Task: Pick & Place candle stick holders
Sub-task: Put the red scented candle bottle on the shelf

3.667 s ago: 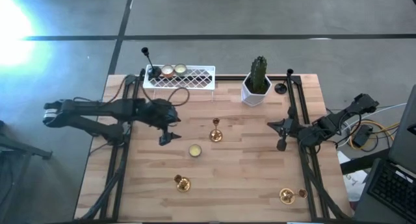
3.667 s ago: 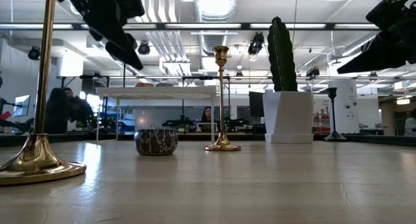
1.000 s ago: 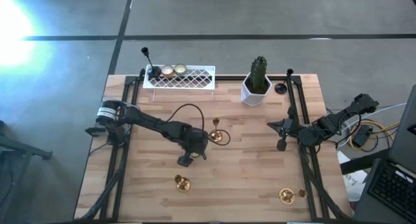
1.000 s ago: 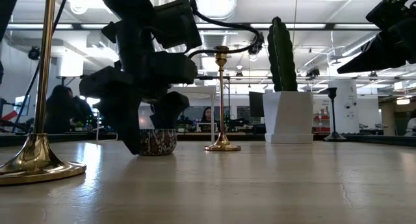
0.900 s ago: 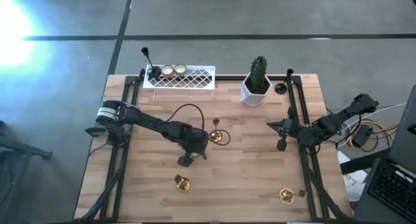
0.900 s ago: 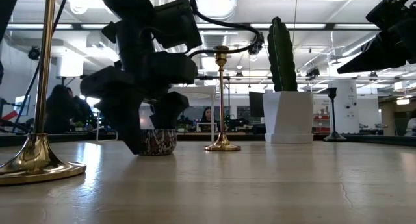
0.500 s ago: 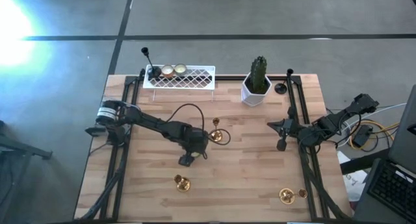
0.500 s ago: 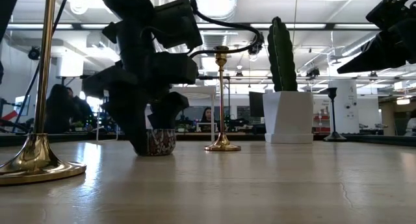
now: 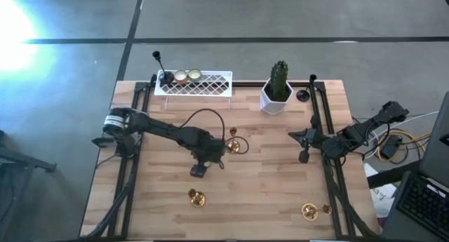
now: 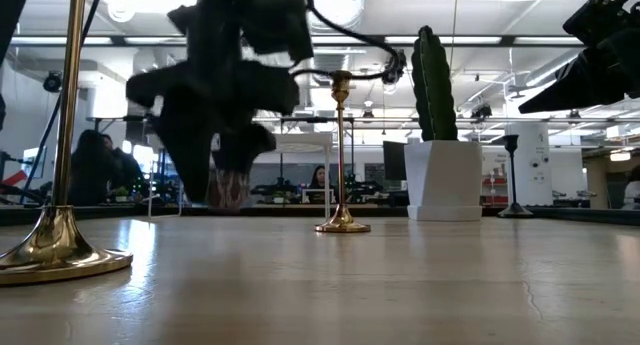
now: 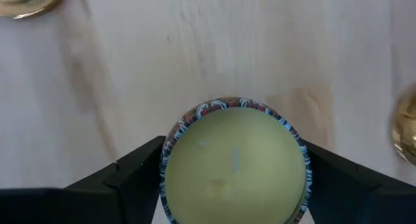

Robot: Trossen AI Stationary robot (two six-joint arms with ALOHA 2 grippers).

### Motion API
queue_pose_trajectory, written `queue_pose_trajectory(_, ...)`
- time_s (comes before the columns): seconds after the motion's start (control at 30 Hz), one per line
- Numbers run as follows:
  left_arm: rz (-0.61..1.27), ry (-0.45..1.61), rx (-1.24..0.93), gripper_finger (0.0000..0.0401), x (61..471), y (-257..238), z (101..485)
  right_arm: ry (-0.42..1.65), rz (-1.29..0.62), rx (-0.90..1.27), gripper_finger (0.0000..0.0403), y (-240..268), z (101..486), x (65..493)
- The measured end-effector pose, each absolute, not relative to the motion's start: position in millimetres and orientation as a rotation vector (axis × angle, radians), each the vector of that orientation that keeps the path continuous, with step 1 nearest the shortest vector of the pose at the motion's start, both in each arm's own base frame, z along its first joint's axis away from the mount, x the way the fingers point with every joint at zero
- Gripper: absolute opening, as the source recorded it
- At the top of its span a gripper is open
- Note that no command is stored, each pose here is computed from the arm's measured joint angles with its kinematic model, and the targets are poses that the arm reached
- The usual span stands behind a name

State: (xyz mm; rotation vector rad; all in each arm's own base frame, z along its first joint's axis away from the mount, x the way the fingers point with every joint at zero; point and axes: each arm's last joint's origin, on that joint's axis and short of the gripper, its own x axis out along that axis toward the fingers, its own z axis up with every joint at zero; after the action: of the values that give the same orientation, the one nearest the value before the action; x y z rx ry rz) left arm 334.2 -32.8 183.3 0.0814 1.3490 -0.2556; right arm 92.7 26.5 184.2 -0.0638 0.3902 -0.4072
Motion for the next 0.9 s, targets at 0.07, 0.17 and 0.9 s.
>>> queue_pose_trajectory(0.07, -0.25, 1.366, 0.078, 0.0301, 336.7, -30.3, 195.5, 0.39, -0.407, -0.064, 0.0008, 26.5, 184.2, 92.7)
queue_pose_trajectory(0.17, -0.253, 1.373, 0.087, 0.0301, 340.0, -25.1, 215.3, 0.39, -0.407, -0.064, 0.0008, 26.5, 184.2, 92.7)
queue_pose_trajectory(0.9, 0.067, 1.194, 0.177, 0.0301, 327.9, 87.2, 340.3, 0.39, -0.407, -0.064, 0.0008, 26.5, 184.2, 92.7)
